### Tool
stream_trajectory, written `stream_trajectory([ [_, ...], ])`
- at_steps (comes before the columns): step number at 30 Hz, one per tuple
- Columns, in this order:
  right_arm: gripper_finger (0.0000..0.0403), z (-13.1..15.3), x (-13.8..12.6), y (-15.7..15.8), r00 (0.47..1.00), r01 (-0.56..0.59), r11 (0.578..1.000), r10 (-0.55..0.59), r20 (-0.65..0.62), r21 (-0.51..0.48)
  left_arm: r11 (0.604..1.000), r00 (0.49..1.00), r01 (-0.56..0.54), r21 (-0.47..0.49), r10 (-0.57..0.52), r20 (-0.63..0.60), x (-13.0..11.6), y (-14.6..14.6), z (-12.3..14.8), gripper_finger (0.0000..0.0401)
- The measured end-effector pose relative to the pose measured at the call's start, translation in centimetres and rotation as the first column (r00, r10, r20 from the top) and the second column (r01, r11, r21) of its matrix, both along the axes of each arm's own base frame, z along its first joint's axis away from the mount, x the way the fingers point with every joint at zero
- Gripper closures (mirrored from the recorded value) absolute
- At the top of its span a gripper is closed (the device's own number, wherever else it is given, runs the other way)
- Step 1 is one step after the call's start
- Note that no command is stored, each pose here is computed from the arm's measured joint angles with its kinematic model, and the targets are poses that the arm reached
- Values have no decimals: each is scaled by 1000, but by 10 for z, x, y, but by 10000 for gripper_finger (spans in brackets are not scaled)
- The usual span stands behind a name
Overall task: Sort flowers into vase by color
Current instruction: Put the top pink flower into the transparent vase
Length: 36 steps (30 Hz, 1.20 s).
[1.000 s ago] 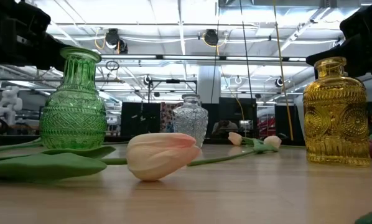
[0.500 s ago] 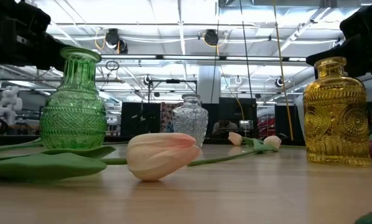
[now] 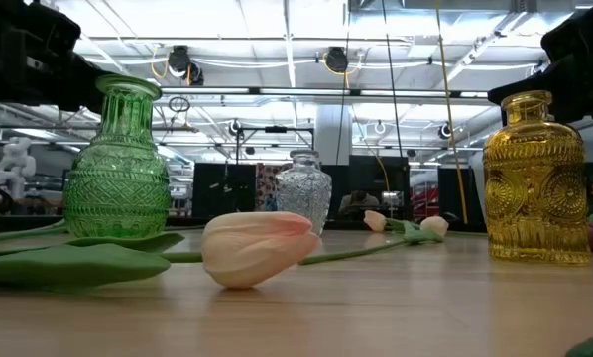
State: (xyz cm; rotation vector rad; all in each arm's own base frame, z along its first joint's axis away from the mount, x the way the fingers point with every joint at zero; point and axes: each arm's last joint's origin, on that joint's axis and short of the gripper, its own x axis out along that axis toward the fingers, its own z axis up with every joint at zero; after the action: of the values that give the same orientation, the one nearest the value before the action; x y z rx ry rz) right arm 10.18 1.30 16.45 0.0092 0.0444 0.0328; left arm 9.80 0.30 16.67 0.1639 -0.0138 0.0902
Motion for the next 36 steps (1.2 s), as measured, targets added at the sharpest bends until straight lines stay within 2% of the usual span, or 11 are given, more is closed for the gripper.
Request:
stream_trajectory([
  [4,403,0,0,0,1000,5,1000,-5,2,-7,1000,1000,0,0,0,0,0,0,0,390],
  [8,403,1,0,0,1000,5,997,-6,8,80,1000,1000,0,0,0,0,0,0,0,390],
  [12,403,24,-1,0,995,-7,997,-1,99,79,1000,1000,0,0,0,0,0,0,0,390],
  [14,403,47,-2,-1,994,18,995,-30,109,102,1000,1000,0,0,0,0,0,0,0,390],
  [19,403,114,1,-3,993,107,990,-103,-53,94,1000,1000,0,0,0,0,0,0,0,390],
  [23,403,191,9,-2,987,124,991,-118,-108,57,1000,1000,0,0,0,0,0,0,0,390],
  [26,403,248,14,-2,984,140,987,-129,-124,81,1000,1000,0,0,0,0,0,0,0,390],
  [29,403,293,18,-1,981,154,986,-144,-128,70,1000,1000,0,0,0,0,0,0,0,390],
  [33,403,332,23,-1,984,160,986,-157,-85,37,1000,1000,0,0,0,0,0,0,0,390],
  [36,403,347,26,-2,975,217,975,-215,-47,42,1000,1000,0,0,0,0,0,0,0,390],
])
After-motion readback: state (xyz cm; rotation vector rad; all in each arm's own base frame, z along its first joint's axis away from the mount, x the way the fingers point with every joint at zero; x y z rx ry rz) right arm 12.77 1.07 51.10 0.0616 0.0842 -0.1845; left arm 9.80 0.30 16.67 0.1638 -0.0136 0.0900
